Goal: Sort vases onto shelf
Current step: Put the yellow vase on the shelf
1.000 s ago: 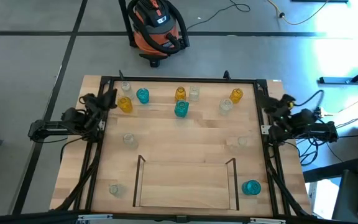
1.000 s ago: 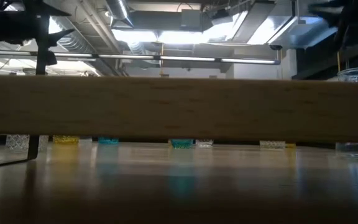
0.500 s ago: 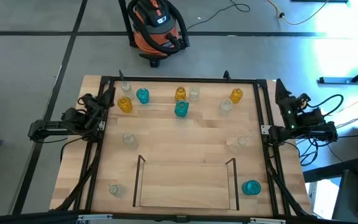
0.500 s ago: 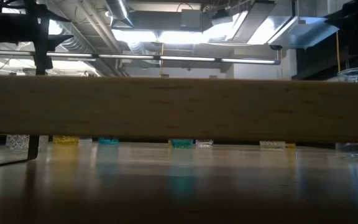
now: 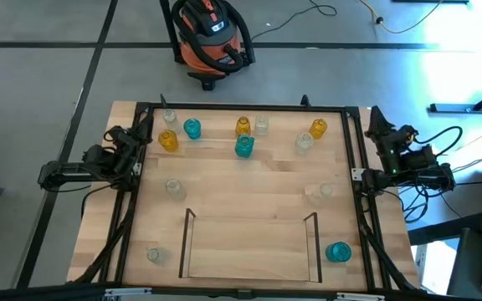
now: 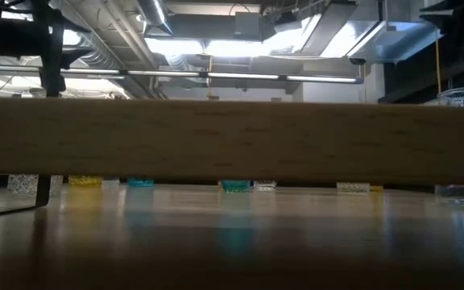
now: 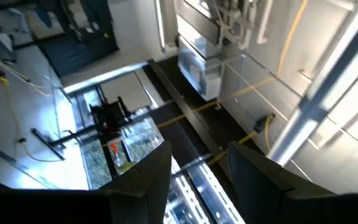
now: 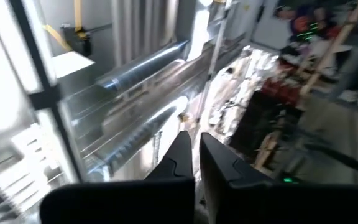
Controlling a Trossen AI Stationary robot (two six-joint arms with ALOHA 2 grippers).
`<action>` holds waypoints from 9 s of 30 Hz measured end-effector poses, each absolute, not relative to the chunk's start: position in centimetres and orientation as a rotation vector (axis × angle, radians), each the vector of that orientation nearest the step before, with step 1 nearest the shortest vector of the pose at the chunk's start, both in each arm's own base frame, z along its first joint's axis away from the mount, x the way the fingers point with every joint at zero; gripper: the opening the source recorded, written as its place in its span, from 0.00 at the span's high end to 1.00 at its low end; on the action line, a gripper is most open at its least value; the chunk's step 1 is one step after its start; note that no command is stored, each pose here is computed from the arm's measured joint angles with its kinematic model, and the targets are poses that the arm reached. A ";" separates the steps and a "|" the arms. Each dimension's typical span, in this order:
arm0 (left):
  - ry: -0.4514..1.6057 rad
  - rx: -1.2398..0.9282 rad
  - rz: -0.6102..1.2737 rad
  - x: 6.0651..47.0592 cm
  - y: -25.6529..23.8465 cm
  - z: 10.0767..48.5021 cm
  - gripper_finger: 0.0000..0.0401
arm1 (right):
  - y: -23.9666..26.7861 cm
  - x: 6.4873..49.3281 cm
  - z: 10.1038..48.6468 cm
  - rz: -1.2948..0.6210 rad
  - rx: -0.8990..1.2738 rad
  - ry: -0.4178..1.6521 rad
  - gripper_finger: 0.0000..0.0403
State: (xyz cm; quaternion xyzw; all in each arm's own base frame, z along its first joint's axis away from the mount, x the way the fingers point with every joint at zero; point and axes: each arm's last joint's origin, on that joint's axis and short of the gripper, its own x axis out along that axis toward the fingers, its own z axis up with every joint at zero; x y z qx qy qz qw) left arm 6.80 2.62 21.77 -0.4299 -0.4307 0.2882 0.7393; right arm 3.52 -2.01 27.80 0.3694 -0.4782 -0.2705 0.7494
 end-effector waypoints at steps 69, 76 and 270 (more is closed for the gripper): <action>-0.396 -0.148 0.574 16.2 3.0 46.9 0.62 | -0.7 19.2 50.5 -0.835 -0.006 -0.355 0.97; -0.262 -0.277 0.568 16.6 3.9 45.2 0.54 | -2.0 19.3 48.7 -0.873 0.074 -0.233 0.64; 0.365 -0.538 0.632 20.4 5.0 37.5 0.28 | -8.3 18.2 33.9 -0.901 0.521 0.655 0.77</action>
